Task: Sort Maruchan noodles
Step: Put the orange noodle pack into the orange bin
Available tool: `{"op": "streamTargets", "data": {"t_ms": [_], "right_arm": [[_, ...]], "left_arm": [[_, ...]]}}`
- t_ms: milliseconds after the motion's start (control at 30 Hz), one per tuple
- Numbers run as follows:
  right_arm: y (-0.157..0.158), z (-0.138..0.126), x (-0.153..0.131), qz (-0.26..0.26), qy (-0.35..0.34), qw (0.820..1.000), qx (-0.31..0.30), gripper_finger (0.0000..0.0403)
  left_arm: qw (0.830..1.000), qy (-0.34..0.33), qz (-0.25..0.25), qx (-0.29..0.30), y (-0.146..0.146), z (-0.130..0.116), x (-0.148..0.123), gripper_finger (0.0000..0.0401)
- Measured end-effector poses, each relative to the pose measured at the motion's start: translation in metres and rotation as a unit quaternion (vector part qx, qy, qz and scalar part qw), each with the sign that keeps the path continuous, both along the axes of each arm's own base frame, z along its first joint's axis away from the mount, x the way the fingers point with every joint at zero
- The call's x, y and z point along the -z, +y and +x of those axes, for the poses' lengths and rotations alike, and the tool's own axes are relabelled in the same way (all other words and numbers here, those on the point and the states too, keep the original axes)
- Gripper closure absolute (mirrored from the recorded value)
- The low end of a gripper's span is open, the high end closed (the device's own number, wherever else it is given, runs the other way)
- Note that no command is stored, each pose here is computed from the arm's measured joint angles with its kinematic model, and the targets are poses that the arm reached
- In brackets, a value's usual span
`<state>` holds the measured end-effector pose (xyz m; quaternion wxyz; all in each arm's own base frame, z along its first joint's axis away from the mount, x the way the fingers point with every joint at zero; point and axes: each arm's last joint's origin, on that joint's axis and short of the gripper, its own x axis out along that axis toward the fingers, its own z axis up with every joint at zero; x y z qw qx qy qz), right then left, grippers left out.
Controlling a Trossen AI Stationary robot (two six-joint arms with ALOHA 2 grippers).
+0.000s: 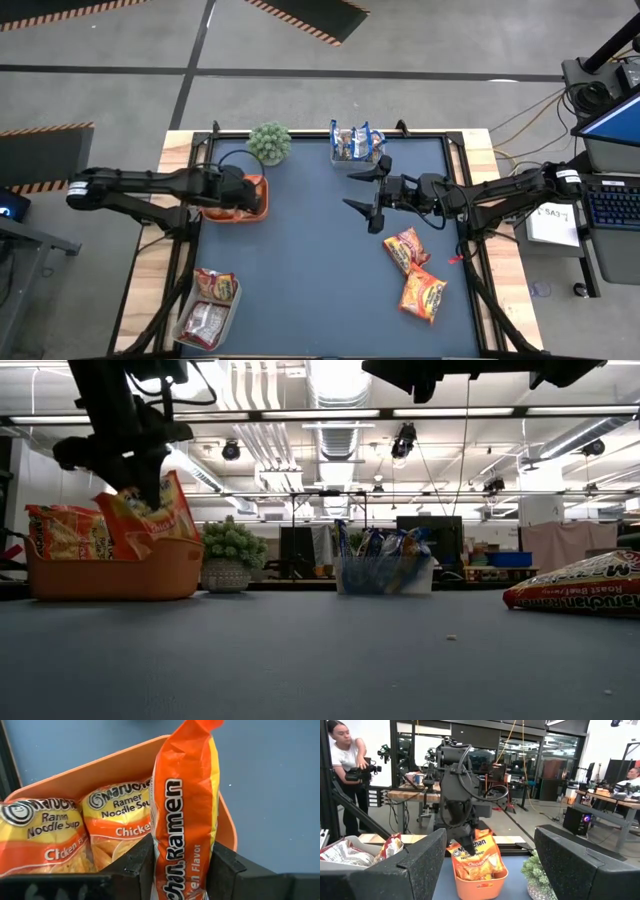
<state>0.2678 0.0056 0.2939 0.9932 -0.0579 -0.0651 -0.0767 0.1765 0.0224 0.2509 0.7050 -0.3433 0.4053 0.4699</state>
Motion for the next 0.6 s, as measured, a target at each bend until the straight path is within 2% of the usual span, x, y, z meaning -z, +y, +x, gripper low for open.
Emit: {"op": "streamTargets", "data": {"t_ms": [433,600], "right_arm": [[0.0,0.0,0.0,-0.005,0.002,1.0,0.001,0.011],[0.0,0.0,0.001,-0.005,0.004,1.0,0.001,0.011]], "left_arm": [[1.0,0.014,-0.009,0.003,0.002,0.022,0.016,0.028],[1.0,0.026,-0.014,0.001,0.003,0.026,0.02,0.0247]]}}
